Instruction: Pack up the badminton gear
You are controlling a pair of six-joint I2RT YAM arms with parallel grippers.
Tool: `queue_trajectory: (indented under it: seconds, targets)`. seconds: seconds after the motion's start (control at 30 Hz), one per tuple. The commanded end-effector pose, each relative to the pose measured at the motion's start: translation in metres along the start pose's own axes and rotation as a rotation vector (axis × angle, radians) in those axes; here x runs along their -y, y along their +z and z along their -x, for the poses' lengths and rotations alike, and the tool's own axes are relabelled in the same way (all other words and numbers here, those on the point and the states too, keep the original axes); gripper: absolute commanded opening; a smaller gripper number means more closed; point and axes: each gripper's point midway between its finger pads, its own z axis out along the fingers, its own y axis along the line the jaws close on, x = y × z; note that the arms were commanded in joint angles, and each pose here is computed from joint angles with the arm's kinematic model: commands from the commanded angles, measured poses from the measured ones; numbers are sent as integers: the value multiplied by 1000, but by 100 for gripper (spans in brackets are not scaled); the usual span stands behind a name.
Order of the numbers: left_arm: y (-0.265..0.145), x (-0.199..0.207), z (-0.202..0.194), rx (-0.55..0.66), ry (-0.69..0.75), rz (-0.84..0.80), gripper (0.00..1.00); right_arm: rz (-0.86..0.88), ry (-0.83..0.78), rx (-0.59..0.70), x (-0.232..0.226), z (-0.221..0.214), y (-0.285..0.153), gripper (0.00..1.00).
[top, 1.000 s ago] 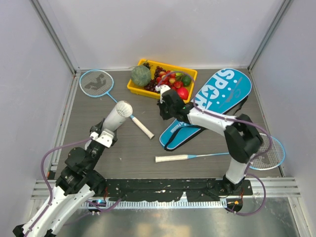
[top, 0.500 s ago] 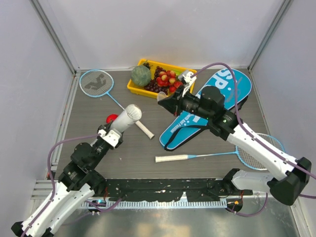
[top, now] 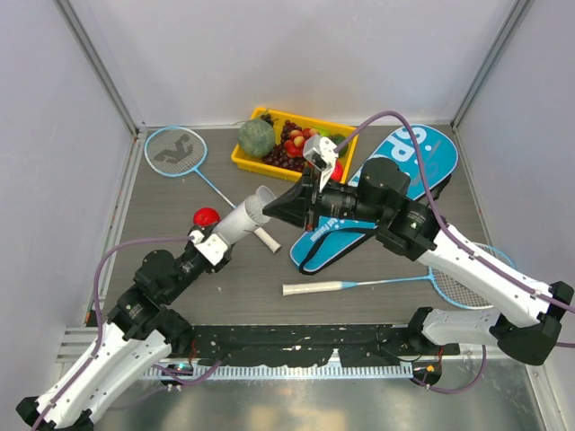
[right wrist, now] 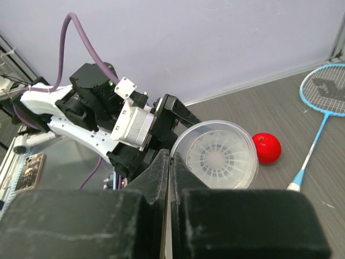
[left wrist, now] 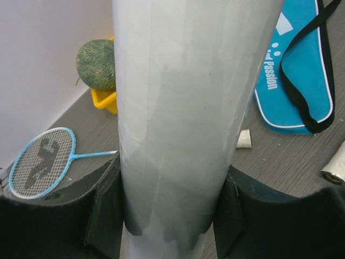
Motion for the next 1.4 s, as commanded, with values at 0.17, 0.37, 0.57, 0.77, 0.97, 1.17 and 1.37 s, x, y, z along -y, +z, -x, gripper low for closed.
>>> queue_trajectory:
  seconds: [0.17,0.37,0.57,0.77,0.97,1.17,1.37]
  targets:
    - [-4,-3,36,120,2,-19,38,29,24,-105,-6,-20,15,5]
    - [-3,-2,37,121,2,-29,38,19,26,-130,-2,-32,20,5]
    - [-4,-3,37,126,2,-25,37,41,52,-112,-7,-34,25,5]
    - [-6,-2,38,140,9,-23,37,72,87,-108,-13,-37,27,5]
    - [-7,-1,39,155,14,-26,37,44,105,-136,-12,-37,22,13]
    - [-7,0,41,164,17,-34,38,6,118,-78,-13,-16,15,43]
    - [-8,1,39,169,17,-34,37,17,136,-28,-19,1,9,51]
